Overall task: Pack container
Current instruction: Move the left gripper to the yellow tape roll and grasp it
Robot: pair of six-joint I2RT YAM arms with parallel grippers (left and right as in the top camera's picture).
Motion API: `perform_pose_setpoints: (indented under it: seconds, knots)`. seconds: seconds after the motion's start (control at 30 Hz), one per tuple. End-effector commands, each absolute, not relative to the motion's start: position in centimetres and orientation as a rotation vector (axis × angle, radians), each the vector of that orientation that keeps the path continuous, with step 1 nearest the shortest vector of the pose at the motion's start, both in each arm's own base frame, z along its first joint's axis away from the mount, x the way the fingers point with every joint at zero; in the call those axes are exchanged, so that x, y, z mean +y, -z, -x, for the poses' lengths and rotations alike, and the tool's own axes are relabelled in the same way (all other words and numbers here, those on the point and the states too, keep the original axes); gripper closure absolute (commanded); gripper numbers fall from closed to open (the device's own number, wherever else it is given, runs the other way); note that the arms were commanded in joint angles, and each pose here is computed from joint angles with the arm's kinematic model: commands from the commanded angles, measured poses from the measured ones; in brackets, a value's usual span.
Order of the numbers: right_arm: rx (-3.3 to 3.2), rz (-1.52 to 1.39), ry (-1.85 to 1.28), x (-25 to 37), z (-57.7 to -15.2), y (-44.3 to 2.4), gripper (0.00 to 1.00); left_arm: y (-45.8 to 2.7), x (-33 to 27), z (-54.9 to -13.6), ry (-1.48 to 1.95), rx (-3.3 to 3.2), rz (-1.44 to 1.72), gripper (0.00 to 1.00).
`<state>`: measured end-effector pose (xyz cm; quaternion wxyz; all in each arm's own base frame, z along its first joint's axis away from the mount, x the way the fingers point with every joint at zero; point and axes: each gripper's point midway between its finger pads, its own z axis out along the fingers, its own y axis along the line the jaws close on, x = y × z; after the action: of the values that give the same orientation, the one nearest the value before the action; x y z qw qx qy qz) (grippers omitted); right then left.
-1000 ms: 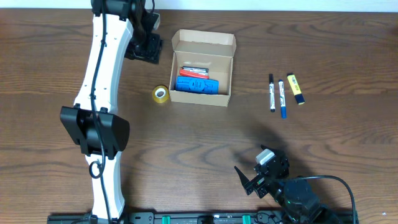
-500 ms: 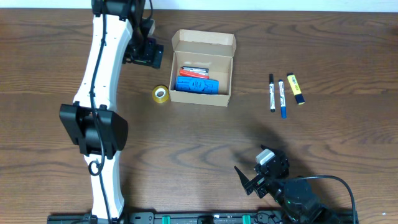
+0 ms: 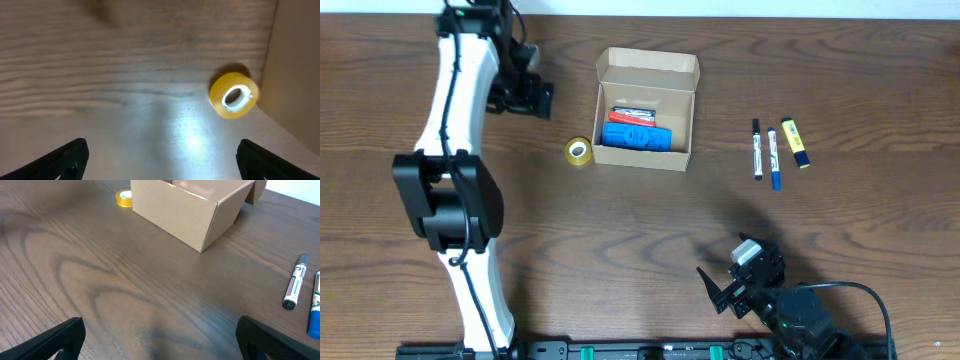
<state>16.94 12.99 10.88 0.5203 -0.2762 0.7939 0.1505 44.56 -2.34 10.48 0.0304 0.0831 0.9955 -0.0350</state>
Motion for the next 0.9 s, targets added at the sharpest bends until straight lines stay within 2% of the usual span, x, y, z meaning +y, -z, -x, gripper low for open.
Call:
perform_pose_setpoints:
  seconds: [0.0,0.27,0.73,0.77,0.87]
  knots:
    - [1.892,0.686,-0.360,13.2,-16.8,-10.8,0.01,-9.4,-2.4,-43.8,0.113,3.081,-0.290,0.05]
    - [1.892,0.686,-0.360,13.2,-16.8,-10.8,0.01,-6.7,-3.4,-44.5,0.088,3.047,-0.323,0.00]
    - [1.892,0.686,-0.360,13.2,-16.8,-10.8,0.01,-3.9,-6.2,-44.5,-0.074,3.012,-0.426,0.00]
    - [1.892,0.686,-0.360,13.2,-16.8,-10.8,0.01,-3.7,-6.1,-44.3,-0.084,3.017,-0.430,0.05]
    - [1.892,0.686,-0.360,13.2,-16.8,-10.8,0.01,-3.0,-6.0,-43.6,-0.088,3.043,-0.417,0.08]
